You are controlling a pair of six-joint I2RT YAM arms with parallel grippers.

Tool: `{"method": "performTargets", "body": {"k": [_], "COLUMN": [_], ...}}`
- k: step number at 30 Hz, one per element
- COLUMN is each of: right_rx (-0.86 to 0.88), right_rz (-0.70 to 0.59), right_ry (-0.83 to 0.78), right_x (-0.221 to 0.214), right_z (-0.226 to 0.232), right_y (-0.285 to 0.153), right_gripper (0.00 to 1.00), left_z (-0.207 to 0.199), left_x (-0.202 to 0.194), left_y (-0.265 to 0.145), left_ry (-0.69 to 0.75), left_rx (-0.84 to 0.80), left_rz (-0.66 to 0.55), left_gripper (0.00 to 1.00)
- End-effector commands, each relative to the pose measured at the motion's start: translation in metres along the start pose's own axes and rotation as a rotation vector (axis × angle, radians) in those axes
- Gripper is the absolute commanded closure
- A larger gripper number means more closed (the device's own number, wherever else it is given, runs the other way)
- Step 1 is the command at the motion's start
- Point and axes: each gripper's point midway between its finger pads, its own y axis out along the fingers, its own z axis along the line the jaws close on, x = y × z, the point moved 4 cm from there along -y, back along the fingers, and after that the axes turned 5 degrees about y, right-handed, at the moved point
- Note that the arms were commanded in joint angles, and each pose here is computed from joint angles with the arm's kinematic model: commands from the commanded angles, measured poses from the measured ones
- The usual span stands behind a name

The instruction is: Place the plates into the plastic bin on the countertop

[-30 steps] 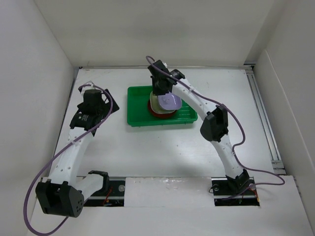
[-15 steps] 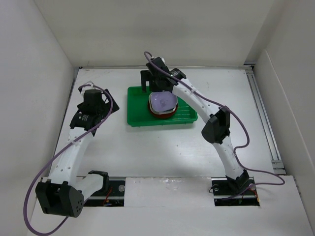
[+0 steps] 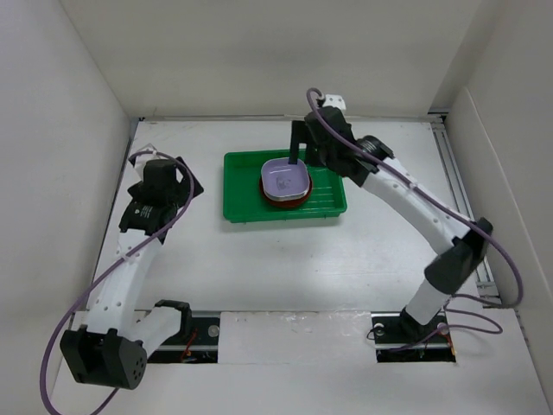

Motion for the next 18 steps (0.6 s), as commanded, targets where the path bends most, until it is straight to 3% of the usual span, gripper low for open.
{"method": "performTargets", "body": {"k": [1,7,13,18], "right_rx": [-0.014,-0.068,-0.148,-0.010], "right_rz": [-0.135,-0.187,-0.243,-0.286], "right_ry": [0.061,0.093,0.152,0.252], "right_x": [0.016,-0.006,-0.032,-0.041], "right_z": [-0.019,-0.081,-0.140,-0.154], "right_y": [-0.046,-0.119,-0.148,-0.190], "right_gripper": [0.00,0.00,0.00,0.00], "left_z": [0.008,0.023,0.035,0.049], "left_x": [0.024,0.048,0.055,0.038], "left_y": [-0.019,-0.057,-0.093,-0.104], "left_ry": [-0.050,-0.130,-0.185,-0.184], "left_rx": [0.037,0.081,0.049,0.041], "left_rz": [-0.111,-0.224,-0.317,-0.333], "left_gripper": [0.00,0.00,0.00,0.00]}}
